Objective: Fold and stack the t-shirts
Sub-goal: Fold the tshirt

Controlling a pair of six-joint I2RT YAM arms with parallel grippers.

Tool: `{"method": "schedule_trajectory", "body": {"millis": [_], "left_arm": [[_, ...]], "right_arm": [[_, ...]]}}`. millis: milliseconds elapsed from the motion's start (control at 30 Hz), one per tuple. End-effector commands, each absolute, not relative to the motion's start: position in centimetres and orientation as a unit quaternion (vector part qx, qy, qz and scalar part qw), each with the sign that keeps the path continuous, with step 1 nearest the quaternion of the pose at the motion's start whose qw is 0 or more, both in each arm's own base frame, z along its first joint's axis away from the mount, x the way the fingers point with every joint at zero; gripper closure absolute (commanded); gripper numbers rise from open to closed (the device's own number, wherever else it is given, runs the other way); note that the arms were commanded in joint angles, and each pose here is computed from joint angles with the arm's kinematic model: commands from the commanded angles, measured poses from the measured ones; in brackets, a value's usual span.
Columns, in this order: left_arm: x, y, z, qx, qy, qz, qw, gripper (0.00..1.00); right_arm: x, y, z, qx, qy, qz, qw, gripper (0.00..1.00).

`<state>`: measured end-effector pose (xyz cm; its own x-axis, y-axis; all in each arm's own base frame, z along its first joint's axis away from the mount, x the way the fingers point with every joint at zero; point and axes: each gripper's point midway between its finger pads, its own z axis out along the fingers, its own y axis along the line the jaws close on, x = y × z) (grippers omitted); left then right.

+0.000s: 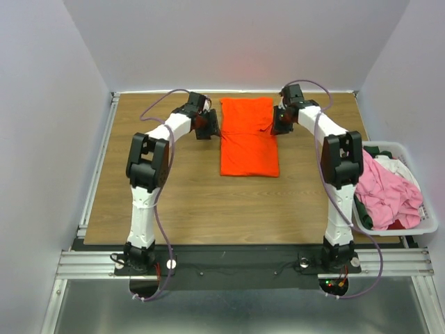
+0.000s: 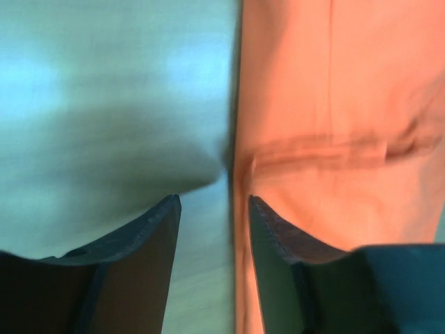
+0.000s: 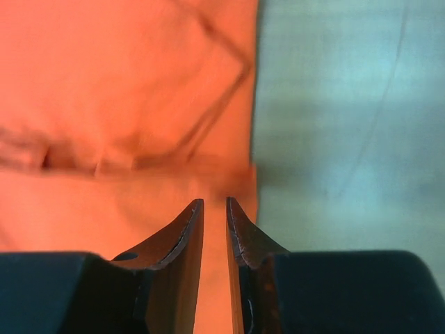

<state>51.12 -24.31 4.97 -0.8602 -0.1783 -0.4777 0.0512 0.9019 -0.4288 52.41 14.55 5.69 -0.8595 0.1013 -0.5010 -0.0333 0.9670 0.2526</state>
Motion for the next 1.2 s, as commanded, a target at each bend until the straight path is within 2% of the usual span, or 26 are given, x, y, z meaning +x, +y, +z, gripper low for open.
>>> {"method": "schedule_trajectory", "body": {"millis": [0, 100, 133, 200, 267, 400, 600, 933, 1100, 1167], "left_arm": [[48.4, -27.1, 15.0, 0.003, 0.892, -0.313, 0.326, 0.36], [44.6, -28.8, 16.7, 0.015, 0.876, -0.357, 0.324, 0.32], [42.8, -29.7, 16.9, 0.027, 0.870, -0.374, 0.320, 0.34], [41.5, -30.6, 16.7, 0.037, 0.869, -0.378, 0.315, 0.37], [40.3, -31.5, 15.3, 0.048, 0.876, -0.374, 0.301, 0.49], [39.5, -31.8, 11.8, 0.047, 0.891, -0.364, 0.266, 0.63], [37.7, -31.1, 7.2, 0.039, 0.911, -0.344, 0.225, 0.72], [34.5, -27.0, 1.2, 0.000, 0.940, -0.294, 0.173, 0.75], [35.7, -25.8, 4.2, 0.000, 0.931, -0.294, 0.214, 0.73], [36.2, -25.5, 6.0, 0.005, 0.927, -0.294, 0.233, 0.69]], "right_arm": [[51.1, 15.5, 15.7, 0.012, 0.915, 0.202, 0.349, 0.74], [48.0, 16.2, 15.0, 0.013, 0.911, 0.244, 0.331, 0.74], [47.3, 16.6, 16.5, 0.004, 0.901, 0.263, 0.345, 0.74], [45.3, 16.5, 14.6, 0.006, 0.908, 0.267, 0.322, 0.74], [44.6, 16.3, 14.0, 0.007, 0.909, 0.266, 0.322, 0.74], [42.9, 16.5, 11.7, 0.005, 0.914, 0.276, 0.298, 0.74], [41.4, 16.3, 9.5, 0.005, 0.919, 0.275, 0.283, 0.75], [40.0, 15.9, 7.3, 0.006, 0.926, 0.267, 0.269, 0.75], [40.2, 16.5, 9.2, -0.001, 0.916, 0.286, 0.282, 0.75], [39.9, 17.4, 10.0, -0.014, 0.908, 0.315, 0.277, 0.78]]}}
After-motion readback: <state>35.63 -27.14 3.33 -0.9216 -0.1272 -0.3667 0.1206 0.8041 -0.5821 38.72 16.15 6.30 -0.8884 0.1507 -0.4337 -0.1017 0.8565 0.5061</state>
